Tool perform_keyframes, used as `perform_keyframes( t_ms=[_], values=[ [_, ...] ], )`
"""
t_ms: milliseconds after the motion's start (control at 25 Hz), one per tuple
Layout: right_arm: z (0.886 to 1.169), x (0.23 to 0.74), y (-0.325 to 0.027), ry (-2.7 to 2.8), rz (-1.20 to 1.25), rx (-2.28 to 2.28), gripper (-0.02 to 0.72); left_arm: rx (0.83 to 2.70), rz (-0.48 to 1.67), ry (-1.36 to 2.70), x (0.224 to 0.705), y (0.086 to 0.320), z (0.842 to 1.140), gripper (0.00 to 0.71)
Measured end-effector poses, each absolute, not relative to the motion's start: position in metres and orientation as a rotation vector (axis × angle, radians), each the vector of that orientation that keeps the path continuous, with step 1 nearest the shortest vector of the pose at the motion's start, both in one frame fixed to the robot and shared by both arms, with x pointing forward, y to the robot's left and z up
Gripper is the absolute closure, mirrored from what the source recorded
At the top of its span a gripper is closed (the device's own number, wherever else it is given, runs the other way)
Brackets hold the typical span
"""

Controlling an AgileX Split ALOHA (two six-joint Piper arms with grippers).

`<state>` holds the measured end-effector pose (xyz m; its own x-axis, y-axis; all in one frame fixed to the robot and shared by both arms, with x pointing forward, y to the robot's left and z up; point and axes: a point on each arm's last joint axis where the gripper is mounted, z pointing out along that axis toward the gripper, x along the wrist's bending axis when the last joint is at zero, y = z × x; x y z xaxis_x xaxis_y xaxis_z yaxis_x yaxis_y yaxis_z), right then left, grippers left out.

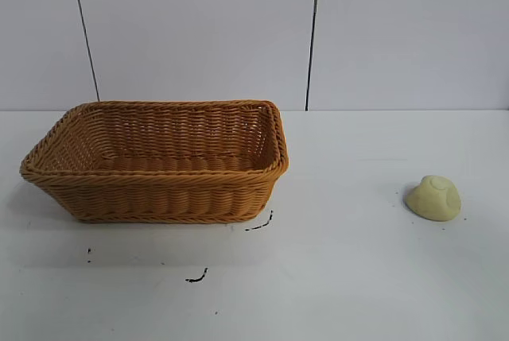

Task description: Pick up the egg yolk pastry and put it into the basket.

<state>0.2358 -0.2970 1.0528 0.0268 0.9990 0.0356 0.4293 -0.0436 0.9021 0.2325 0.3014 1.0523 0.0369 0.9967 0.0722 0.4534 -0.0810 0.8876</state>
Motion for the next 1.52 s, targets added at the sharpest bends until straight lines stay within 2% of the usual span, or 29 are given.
perform_keyframes(
  t_ms=[400, 480, 680, 960, 1160, 1520],
  values=[
    [1.053, 0.236, -0.297, 1.495, 0.984, 1.57, 0.141, 1.621, 0.992, 1.495, 0.233, 0.301, 1.052, 0.014],
    [1.055, 0.238, -0.297, 1.505, 0.976, 1.581, 0.122, 1.621, 0.992, 1.495, 0.233, 0.301, 1.052, 0.014],
    [1.078, 0.263, -0.297, 1.579, 0.906, 1.662, 0.072, 1.621, 0.992, 1.495, 0.233, 0.301, 1.052, 0.014],
    [1.117, 0.336, -0.299, 1.712, 0.764, 1.807, 0.069, 1.621, 0.992, 1.495, 0.233, 0.301, 1.052, 0.014],
    [1.127, 0.406, -0.301, 1.801, 0.658, 1.906, 0.069, 1.621, 0.992, 1.495, 0.233, 0.301, 1.052, 0.014],
    [1.091, 0.53, -0.304, 2.012, 0.415, 2.023, 0.069, 1.621, 0.992, 1.495, 0.233, 0.301, 1.052, 0.014]
  ],
)
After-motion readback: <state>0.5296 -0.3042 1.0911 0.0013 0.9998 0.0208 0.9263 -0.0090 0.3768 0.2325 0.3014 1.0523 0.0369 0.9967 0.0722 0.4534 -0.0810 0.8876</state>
